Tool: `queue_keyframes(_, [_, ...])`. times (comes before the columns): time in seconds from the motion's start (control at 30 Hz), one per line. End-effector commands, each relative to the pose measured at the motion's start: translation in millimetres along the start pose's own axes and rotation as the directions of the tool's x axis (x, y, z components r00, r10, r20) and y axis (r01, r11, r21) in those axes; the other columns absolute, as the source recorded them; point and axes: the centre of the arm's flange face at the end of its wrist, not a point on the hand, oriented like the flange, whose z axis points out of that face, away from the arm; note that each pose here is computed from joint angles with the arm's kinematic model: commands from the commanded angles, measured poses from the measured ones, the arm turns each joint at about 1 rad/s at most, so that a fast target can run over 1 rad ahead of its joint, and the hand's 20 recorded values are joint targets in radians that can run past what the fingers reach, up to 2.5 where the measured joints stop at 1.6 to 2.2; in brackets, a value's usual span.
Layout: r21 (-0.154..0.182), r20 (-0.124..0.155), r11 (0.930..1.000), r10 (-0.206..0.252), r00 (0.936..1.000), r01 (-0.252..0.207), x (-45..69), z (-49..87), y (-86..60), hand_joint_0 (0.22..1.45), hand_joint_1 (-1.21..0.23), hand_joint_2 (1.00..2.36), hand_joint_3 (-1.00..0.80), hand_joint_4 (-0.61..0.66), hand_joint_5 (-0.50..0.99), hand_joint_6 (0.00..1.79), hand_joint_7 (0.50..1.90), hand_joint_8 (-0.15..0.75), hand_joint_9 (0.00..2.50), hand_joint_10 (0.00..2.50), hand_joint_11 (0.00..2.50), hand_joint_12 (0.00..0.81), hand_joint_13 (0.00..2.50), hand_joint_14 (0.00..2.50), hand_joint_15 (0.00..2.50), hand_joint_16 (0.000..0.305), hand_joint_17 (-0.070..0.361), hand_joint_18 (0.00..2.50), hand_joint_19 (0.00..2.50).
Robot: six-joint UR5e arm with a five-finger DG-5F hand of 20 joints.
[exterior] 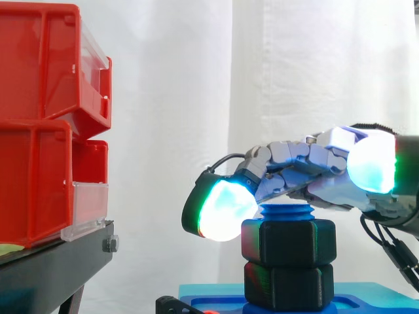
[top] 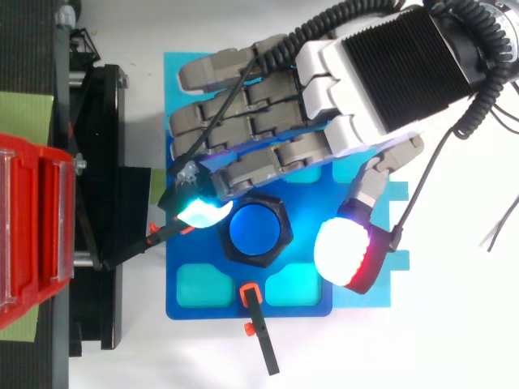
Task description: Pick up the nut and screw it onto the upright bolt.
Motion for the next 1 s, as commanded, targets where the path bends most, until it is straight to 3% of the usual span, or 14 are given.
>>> queue_keyframes(0.0, [-0.006, 0.018, 0.9999, -0.012, 0.9998, 0.012, 4.5, -3.0, 1.1, 0.48, -0.06, 1.0, -0.5, 0.23, -0.11, 0.5, 0.82, 0.24, 0.57, 0.0, 0.0, 0.278, 0.54, 0.0, 0.0, 0.036, 0.082, 0.31, 0.04])
queue_keyframes(0.27, [-0.006, 0.028, 0.9998, -0.019, 0.9994, 0.019, 4.0, -4.6, -0.5, 0.48, -0.07, 1.0, -0.5, 0.23, -0.11, 0.5, 0.82, 0.242, 0.57, 0.0, 0.0, 0.278, 0.54, 0.0, 0.0, 0.036, 0.082, 0.32, 0.04])
queue_keyframes(0.33, [-0.002, 0.019, 0.9999, -0.013, 0.9997, 0.013, 15.5, -8.1, -3.6, 0.48, -0.07, 1.0, -0.5, 0.23, -0.11, 0.5, 0.82, 0.241, 0.57, 0.0, 0.0, 0.278, 0.54, 0.0, 0.0, 0.036, 0.082, 0.32, 0.04])
queue_keyframes(0.4, [-0.001, 0.021, 0.9999, -0.012, 0.9997, 0.012, 19.2, -9.1, -5.7, 0.48, -0.07, 1.0, -0.5, 0.23, -0.11, 0.5, 0.82, 0.242, 0.57, 0.0, 0.0, 0.278, 0.54, 0.0, 0.0, 0.036, 0.082, 0.32, 0.04])
queue_keyframes(0.43, [0.002, 0.018, 0.9999, -0.01, 0.9998, 0.01, 28.0, -11.8, -8.4, 0.48, -0.07, 1.0, -0.5, 0.23, -0.11, 0.5, 0.82, 0.243, 0.57, 0.0, 0.0, 0.278, 0.54, 0.0, 0.0, 0.036, 0.082, 0.32, 0.04])
queue_keyframes(0.53, [-0.008, 0.036, 0.9998, -0.019, 0.9992, 0.019, 34.1, -10.0, -8.8, 0.48, -0.07, 1.0, -0.5, 0.24, -0.11, 0.5, 0.82, 0.243, 0.58, 0.0, 0.0, 0.279, 0.54, 0.0, 0.0, 0.036, 0.082, 0.32, 0.05])
queue_keyframes(0.77, [-0.001, 0.03, 1.0, -0.004, 0.9995, 0.004, 32.9, -12.7, -11.0, 0.48, -0.07, 1.0, -0.5, 0.24, -0.11, 0.5, 0.83, 0.244, 0.58, 0.0, 0.0, 0.278, 0.54, 0.0, 0.0, 0.036, 0.082, 0.32, 0.05])
queue_keyframes(0.97, [-0.003, 0.03, 1.0, -0.002, 0.9996, 0.002, 33.3, -11.9, -10.2, 0.48, -0.07, 1.0, -0.5, 0.27, -0.1, 0.5, 0.95, 0.245, 0.58, 0.0, 0.0, 0.279, 0.55, 0.0, 0.0, 0.036, 0.081, 0.32, 0.05])
